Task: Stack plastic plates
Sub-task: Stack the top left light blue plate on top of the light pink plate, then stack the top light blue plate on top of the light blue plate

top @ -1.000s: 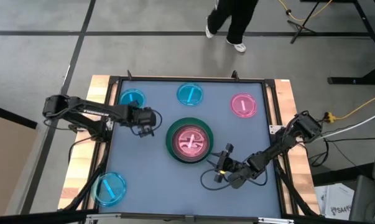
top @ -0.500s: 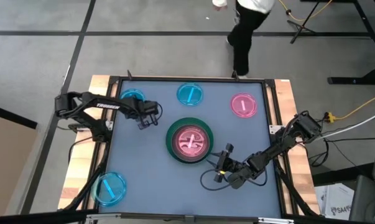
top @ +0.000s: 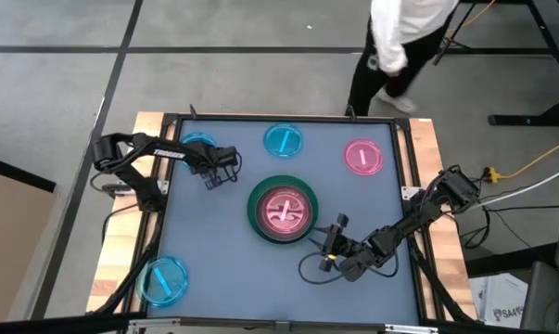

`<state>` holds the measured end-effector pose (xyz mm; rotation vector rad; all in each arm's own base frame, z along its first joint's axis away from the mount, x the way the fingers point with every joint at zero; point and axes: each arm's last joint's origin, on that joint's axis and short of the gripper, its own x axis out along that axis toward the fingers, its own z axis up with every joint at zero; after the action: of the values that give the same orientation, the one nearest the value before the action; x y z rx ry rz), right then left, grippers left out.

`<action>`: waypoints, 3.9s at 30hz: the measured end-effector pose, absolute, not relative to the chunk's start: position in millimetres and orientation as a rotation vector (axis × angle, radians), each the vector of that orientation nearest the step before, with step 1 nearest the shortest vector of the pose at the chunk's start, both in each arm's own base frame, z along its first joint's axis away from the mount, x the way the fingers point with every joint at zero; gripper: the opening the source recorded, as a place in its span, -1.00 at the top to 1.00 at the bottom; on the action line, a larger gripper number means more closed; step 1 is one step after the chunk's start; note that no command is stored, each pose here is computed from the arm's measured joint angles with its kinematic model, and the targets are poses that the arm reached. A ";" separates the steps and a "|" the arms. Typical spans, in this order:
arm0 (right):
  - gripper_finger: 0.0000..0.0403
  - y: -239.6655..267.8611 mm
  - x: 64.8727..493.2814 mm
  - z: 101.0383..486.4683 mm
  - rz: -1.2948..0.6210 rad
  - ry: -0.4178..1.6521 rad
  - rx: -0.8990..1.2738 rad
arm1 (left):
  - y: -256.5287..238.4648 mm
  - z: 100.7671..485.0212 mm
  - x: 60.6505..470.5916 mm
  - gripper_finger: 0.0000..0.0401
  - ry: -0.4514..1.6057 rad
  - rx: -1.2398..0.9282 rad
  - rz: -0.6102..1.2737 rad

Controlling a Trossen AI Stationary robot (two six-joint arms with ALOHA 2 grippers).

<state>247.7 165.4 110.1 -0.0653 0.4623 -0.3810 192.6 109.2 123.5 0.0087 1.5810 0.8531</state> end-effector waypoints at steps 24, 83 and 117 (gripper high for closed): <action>0.21 163.6 248.9 110.2 -0.376 0.473 -0.112 | 120.3 122.0 186.8 0.97 1.619 0.043 0.831; 0.21 215.0 206.8 113.3 -0.126 0.493 0.050 | -158.3 206.0 371.8 1.00 1.103 0.583 0.192; 0.21 213.9 206.5 113.1 -0.147 0.484 0.029 | -147.4 226.2 370.0 0.58 1.195 0.455 0.166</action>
<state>206.5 213.9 113.1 0.0293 0.4842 -0.1469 370.0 -147.4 226.2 0.4547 1.1948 0.1662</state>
